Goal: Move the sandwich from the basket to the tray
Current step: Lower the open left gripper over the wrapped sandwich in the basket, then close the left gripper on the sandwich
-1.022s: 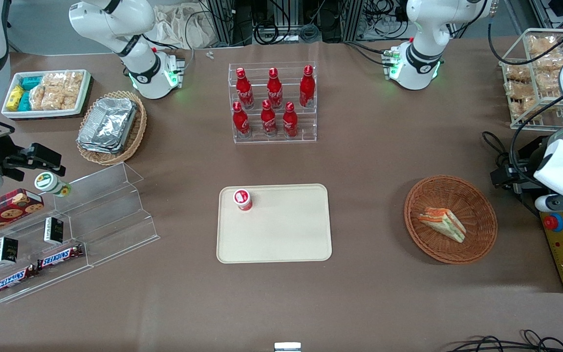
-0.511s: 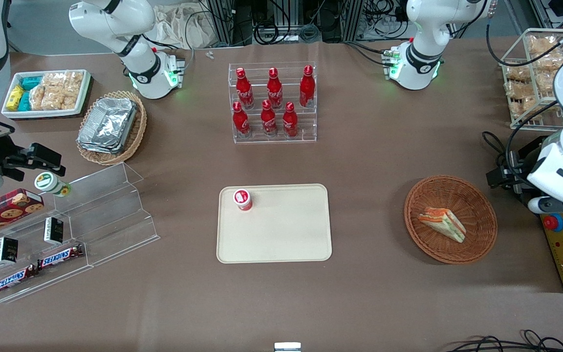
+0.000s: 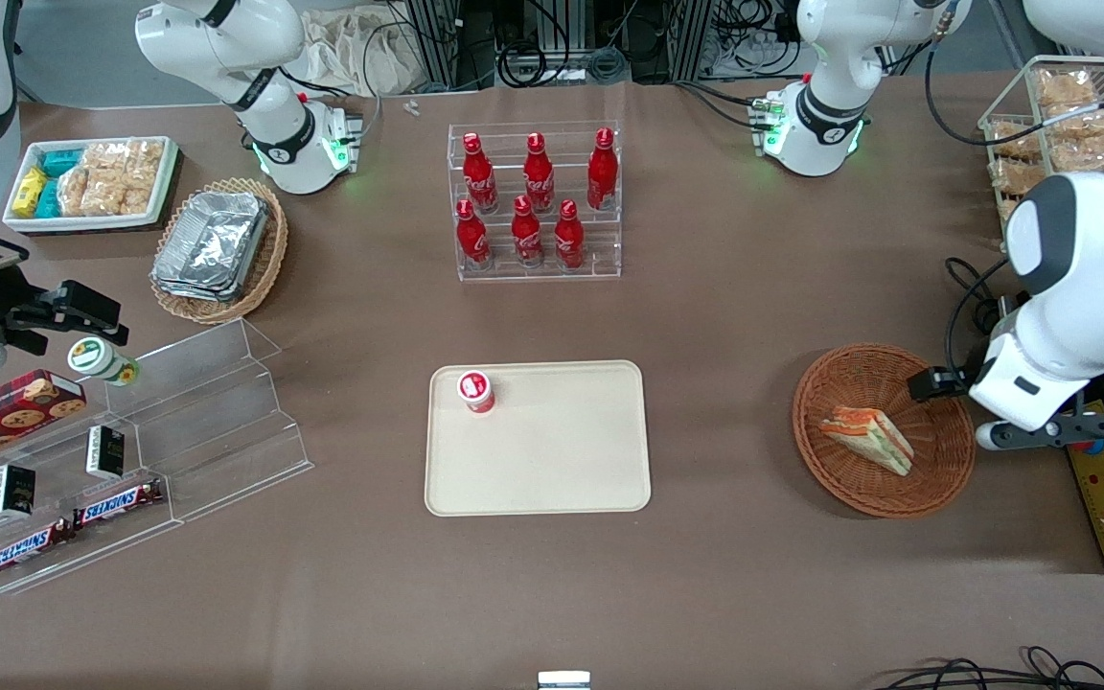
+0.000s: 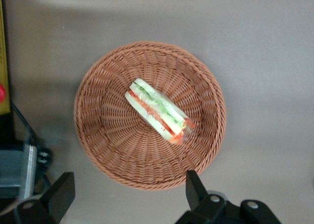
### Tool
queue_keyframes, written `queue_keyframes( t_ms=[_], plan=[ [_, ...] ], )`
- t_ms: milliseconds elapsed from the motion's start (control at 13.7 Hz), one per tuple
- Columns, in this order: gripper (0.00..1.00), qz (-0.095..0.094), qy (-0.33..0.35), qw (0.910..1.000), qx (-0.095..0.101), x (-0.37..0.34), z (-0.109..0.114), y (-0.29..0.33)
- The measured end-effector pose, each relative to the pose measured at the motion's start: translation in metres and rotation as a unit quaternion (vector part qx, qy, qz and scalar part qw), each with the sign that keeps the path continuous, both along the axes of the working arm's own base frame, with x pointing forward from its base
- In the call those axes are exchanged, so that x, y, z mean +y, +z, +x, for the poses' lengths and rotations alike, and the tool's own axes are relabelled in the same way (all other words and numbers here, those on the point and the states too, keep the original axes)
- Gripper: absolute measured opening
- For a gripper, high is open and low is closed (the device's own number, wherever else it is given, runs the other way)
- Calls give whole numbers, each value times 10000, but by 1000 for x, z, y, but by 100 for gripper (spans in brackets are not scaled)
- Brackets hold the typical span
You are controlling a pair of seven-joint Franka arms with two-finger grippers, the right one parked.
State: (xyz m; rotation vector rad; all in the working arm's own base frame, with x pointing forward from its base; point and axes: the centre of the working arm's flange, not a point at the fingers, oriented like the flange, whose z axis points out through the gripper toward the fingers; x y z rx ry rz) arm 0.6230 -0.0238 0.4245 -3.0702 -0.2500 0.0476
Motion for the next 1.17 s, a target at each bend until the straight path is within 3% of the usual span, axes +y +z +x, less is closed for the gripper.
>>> queue_keyframes(
  t_ms=[292,438,730,876,1168],
  plan=[
    [100,-27,1124,9937,-1,-1,-1,-36],
    [100,-17,2069,9783,-66,-1,2,-53],
    [100,-70,3444,9386,-195,3,12,-88],
    [100,-41,3923,9197,-140,2,15,-113],
    [100,-57,4295,9029,-151,0,19,-142]
  ],
)
